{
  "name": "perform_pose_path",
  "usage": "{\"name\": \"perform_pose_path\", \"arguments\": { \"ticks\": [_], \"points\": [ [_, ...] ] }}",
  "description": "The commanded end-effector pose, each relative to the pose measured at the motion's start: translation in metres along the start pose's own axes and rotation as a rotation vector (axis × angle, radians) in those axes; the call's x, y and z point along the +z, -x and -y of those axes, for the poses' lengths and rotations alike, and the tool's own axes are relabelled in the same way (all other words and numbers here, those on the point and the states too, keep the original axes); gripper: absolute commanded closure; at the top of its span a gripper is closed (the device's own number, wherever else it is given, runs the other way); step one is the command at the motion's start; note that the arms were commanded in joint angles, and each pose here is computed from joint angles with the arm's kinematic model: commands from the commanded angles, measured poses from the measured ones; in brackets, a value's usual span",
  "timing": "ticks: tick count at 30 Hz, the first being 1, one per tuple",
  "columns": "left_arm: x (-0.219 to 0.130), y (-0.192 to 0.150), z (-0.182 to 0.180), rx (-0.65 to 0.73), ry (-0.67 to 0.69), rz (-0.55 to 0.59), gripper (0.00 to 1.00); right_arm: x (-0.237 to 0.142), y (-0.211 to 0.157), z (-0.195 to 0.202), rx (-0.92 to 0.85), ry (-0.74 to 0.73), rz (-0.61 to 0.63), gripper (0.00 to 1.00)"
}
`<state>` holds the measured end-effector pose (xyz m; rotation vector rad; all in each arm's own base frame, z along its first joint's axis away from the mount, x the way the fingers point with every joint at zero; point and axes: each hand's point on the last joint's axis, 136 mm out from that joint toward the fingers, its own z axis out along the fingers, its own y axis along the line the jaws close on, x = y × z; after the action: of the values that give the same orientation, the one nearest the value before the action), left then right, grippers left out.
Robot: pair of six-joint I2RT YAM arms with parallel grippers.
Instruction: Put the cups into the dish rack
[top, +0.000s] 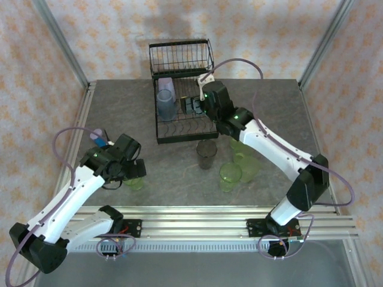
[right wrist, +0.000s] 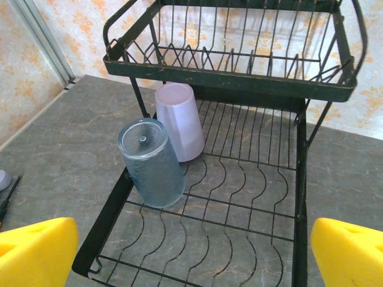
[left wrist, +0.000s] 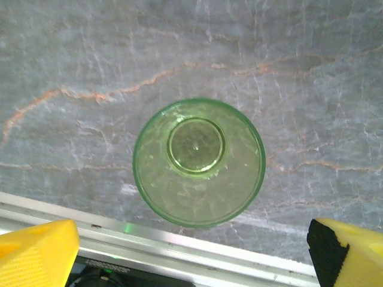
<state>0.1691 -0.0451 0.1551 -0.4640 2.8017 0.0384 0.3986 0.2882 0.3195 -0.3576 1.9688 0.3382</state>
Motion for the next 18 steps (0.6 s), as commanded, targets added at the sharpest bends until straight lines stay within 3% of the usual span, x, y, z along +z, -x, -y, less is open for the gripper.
{"name": "perform_pose_path", "arguments": {
  "ticks": [1, 18],
  "points": [
    [0.014, -0.018, 0.016, 0.000, -0.068, -0.116, 0.00, -0.014, 0.016, 0.014, 0.028, -0.042, 0.062, 0.01],
    [0.041, -0.007, -0.011, 0.063, 0.196, -0.135, 0.00, -0.006, 0.008, 0.030, 0.069, -0.057, 0.047, 0.01]
  ]
}}
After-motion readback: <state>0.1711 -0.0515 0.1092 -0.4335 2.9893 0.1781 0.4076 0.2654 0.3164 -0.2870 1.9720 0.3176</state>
